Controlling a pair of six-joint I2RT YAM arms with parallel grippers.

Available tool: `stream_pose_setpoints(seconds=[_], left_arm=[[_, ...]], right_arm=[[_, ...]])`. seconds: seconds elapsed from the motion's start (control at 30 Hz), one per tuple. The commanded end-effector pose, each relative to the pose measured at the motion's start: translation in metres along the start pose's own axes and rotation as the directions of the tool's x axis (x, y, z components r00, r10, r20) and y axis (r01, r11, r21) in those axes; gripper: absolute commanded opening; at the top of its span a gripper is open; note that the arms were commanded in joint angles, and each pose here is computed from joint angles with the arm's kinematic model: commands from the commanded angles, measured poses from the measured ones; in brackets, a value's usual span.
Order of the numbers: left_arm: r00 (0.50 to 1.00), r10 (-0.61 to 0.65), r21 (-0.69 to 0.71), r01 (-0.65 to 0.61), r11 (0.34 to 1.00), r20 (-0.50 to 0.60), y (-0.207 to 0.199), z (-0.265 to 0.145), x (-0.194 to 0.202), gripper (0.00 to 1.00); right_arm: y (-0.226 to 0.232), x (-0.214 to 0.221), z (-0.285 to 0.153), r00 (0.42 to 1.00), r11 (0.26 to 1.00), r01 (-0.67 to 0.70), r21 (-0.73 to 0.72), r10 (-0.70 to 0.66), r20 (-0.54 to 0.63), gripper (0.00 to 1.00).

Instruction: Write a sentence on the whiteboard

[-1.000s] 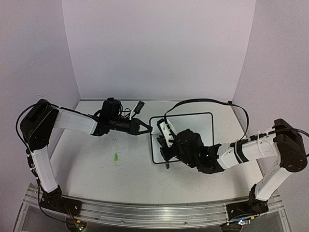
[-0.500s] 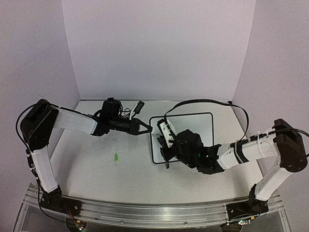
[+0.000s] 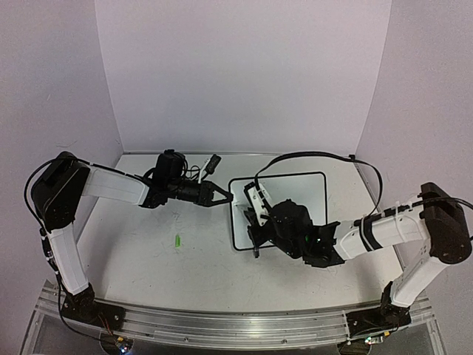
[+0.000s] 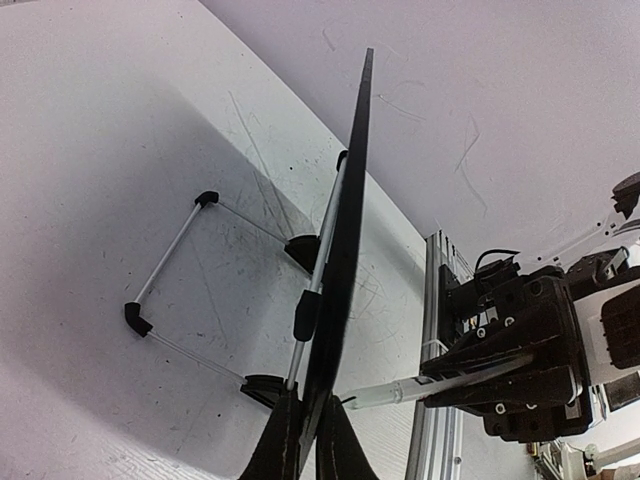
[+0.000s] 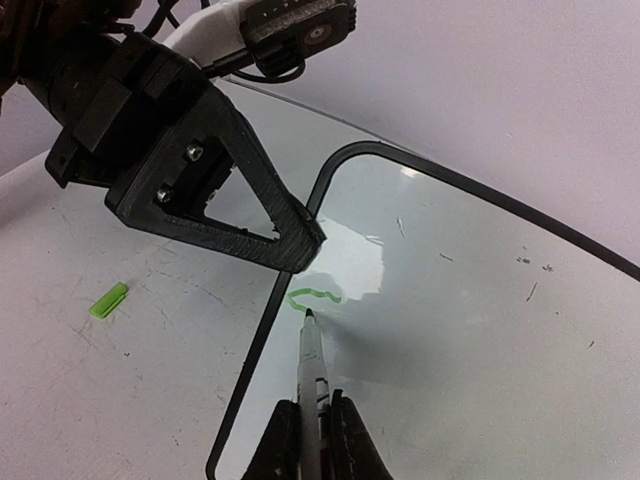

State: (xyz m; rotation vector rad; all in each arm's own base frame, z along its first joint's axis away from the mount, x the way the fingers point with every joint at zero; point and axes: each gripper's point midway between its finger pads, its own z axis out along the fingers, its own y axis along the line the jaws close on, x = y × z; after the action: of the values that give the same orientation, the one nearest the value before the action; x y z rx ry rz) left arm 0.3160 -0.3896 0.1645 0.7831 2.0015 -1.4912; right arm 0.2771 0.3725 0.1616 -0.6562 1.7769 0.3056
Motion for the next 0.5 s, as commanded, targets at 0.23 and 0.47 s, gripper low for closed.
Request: stream_pose_setpoints(seconds=[0.23, 0.47], left_arm=[[1.000, 0.013, 0.035, -0.013, 0.999, 0.018, -0.012, -0.006, -0.009, 0.00], [1.000, 0.013, 0.034, -0.014, 0.999, 0.018, -0.012, -0.006, -0.009, 0.00]], right_arm=[[-0.017, 0.009, -0.008, 0.999, 0.997, -0.019, 0.069, 0.021, -0.025, 0.00], [-0.015, 0.015, -0.009, 0.999, 0.998, -0.018, 0.055, 0.020, -0.042, 0.00]])
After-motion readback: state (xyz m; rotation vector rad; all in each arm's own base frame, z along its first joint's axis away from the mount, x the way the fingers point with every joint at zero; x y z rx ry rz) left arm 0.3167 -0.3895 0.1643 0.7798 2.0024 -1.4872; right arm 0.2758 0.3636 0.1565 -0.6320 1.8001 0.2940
